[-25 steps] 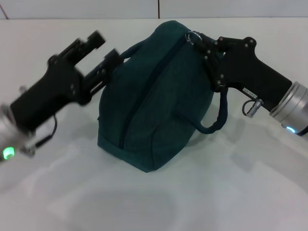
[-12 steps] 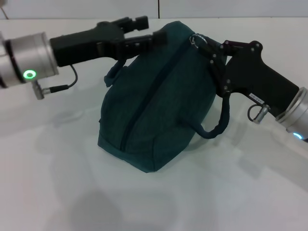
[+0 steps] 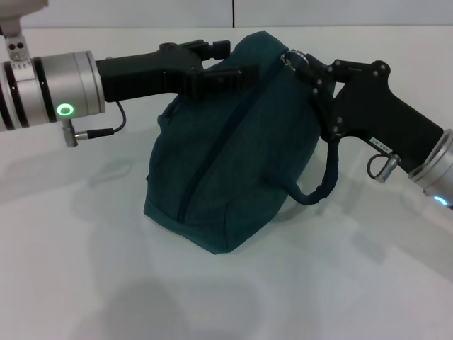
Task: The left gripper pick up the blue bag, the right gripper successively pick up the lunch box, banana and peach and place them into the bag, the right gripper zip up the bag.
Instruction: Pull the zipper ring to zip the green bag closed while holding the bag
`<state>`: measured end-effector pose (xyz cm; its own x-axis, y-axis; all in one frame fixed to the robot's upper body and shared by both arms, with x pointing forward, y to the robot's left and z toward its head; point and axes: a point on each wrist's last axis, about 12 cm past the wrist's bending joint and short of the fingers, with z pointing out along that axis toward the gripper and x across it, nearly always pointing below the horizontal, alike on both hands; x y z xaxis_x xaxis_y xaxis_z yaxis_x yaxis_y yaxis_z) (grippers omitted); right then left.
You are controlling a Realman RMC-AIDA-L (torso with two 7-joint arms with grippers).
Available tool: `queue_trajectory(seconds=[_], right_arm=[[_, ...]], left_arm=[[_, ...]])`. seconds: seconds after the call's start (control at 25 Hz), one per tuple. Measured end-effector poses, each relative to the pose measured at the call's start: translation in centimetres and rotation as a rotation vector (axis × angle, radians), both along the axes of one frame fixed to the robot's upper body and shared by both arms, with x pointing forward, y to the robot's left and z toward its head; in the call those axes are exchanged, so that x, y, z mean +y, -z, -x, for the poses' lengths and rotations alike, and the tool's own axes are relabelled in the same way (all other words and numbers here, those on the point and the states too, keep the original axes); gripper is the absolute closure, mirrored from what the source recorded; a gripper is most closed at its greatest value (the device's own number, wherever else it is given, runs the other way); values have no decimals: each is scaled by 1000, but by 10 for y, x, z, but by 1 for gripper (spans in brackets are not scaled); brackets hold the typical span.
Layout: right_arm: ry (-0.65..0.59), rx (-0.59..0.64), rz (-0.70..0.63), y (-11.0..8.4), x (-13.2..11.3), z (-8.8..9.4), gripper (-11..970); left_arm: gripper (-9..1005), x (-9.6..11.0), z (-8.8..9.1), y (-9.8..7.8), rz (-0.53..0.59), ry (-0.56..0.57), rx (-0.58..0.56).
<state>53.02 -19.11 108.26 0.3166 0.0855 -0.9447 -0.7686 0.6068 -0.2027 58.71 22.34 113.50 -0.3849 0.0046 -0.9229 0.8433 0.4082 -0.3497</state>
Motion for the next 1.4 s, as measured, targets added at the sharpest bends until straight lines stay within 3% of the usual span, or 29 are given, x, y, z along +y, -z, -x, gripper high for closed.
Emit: queue_trajectory(seconds=[0.2,0.4,0.64,0.76,0.96,1.4], right_arm=[[2,0,1,0,0,0,944],[2,-1,2,0,0,0,944],[5,3,5,1,-1,0,944],[7,3,2,2,-3,1,944],[6,-11,-27,0,-6,5,944],[45,49,-83,1,-17,0,944]], left_arm=[[122,1,1,0,2,-3,-6],[239,-1,2,1,1,4,-23],[437,-8,8,7,-1,15,-89],[677,-8,11,7,12,17,-119],[897,-3,13,7,36,-2,-151],[942,-5,23,11,27,49,-205]])
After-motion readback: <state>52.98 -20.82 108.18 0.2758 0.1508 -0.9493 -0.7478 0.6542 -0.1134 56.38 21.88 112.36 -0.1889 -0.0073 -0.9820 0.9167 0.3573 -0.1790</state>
